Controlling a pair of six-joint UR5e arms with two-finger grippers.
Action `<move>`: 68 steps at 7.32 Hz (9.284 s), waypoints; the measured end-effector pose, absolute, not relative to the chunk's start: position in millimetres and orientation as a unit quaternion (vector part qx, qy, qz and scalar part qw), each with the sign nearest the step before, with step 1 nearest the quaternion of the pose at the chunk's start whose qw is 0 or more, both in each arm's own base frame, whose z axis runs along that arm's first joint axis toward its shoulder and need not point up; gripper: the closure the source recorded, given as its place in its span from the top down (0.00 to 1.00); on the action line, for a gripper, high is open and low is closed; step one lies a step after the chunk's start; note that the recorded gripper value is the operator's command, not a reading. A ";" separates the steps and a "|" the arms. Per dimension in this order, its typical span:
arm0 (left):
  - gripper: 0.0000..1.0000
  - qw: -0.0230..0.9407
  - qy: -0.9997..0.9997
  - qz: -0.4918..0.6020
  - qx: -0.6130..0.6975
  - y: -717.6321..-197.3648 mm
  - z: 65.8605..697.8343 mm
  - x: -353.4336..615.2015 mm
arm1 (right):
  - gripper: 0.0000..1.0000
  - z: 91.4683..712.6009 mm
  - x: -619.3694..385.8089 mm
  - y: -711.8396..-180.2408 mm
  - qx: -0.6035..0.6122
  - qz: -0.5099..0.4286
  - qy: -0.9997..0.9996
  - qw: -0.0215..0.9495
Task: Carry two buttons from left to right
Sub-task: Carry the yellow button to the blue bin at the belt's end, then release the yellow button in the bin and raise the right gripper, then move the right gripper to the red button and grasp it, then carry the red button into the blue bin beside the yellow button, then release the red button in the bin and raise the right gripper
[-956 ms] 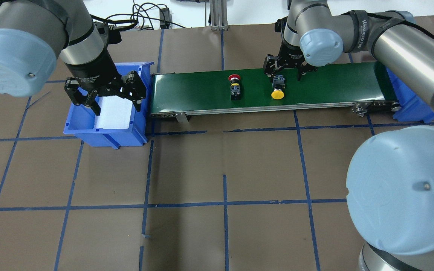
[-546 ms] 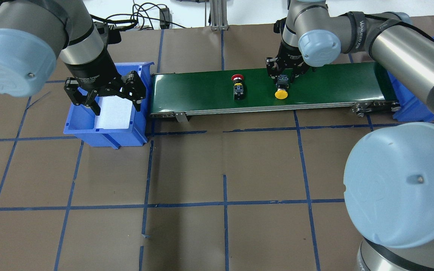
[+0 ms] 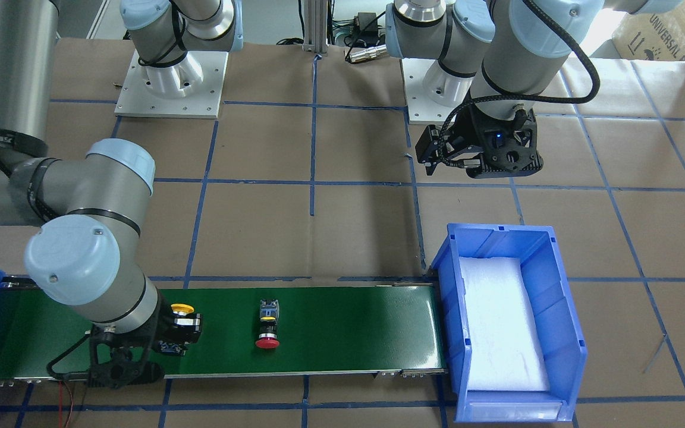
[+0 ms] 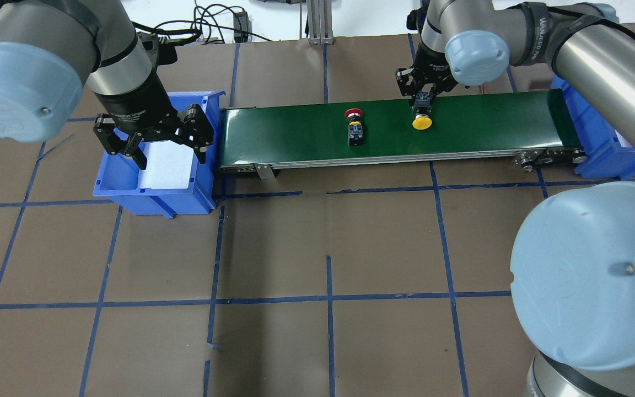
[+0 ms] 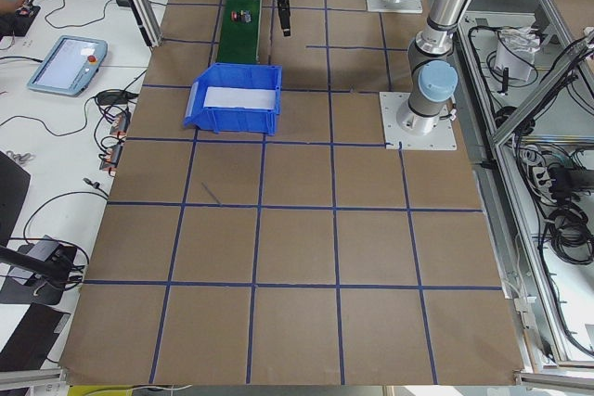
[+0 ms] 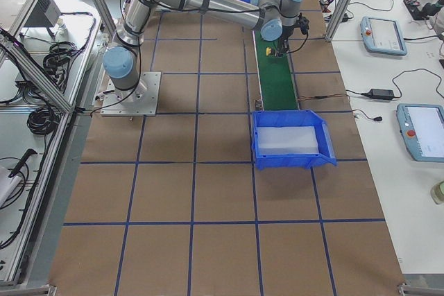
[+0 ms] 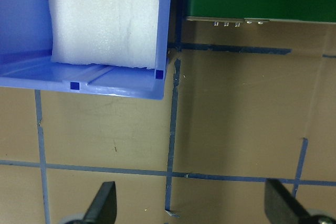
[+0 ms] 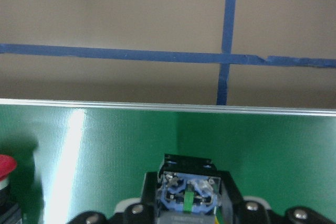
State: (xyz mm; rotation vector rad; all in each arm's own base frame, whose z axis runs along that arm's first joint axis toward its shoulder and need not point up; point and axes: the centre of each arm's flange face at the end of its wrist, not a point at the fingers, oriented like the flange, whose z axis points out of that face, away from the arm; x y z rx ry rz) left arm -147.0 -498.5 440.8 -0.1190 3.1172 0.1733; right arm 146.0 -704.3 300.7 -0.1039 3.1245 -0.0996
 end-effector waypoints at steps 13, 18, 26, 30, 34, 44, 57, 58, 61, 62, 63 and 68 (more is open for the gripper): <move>1.00 0.003 0.998 0.056 -0.023 -502.0 438.0 -147.2 | 0.45 284.3 -277.7 -713.7 -0.052 -0.023 0.998 -0.014; 1.00 0.003 0.998 0.057 -0.022 -502.0 437.3 -148.0 | 0.99 301.7 -273.3 -718.8 -0.055 -0.017 0.998 -0.030; 1.00 0.004 0.998 0.058 -0.022 -501.9 436.9 -147.9 | 0.99 381.4 7.7 -703.0 -0.191 0.026 0.981 -0.001; 1.00 0.005 0.998 0.058 -0.022 -500.9 437.0 -147.7 | 0.99 349.3 140.1 -687.3 -0.196 0.021 0.980 -0.008; 1.00 0.005 0.998 0.058 -0.022 -499.5 436.9 -147.6 | 0.98 280.8 177.4 -675.5 -0.176 0.022 0.984 -0.010; 1.00 0.004 0.998 0.059 -0.022 -501.8 436.1 -147.9 | 0.15 343.9 71.4 -710.3 -0.089 0.022 0.995 -0.029; 1.00 0.003 0.998 0.059 -0.023 -501.7 435.8 -148.0 | 0.32 287.5 -297.2 -722.0 -0.064 -0.005 0.998 -0.013; 1.00 0.004 0.998 0.059 -0.022 -501.8 435.6 -148.1 | 0.40 286.7 -299.6 -723.6 -0.063 -0.003 0.998 -0.015; 1.00 0.004 0.998 0.059 -0.022 -501.9 435.3 -148.2 | 0.74 279.3 -303.6 -728.5 -0.062 -0.008 0.998 -0.023; 1.00 0.004 0.998 0.059 -0.022 -501.9 435.4 -148.0 | 0.90 279.7 -301.9 -729.3 -0.063 -0.009 0.998 -0.024; 1.00 0.004 0.998 0.059 -0.022 -501.8 435.7 -147.9 | 0.92 283.1 -296.6 -730.4 -0.067 -0.010 0.997 -0.024; 1.00 0.004 0.998 0.059 -0.023 -501.8 435.5 -148.1 | 1.00 399.6 -143.4 -706.4 -0.131 0.033 0.991 -0.001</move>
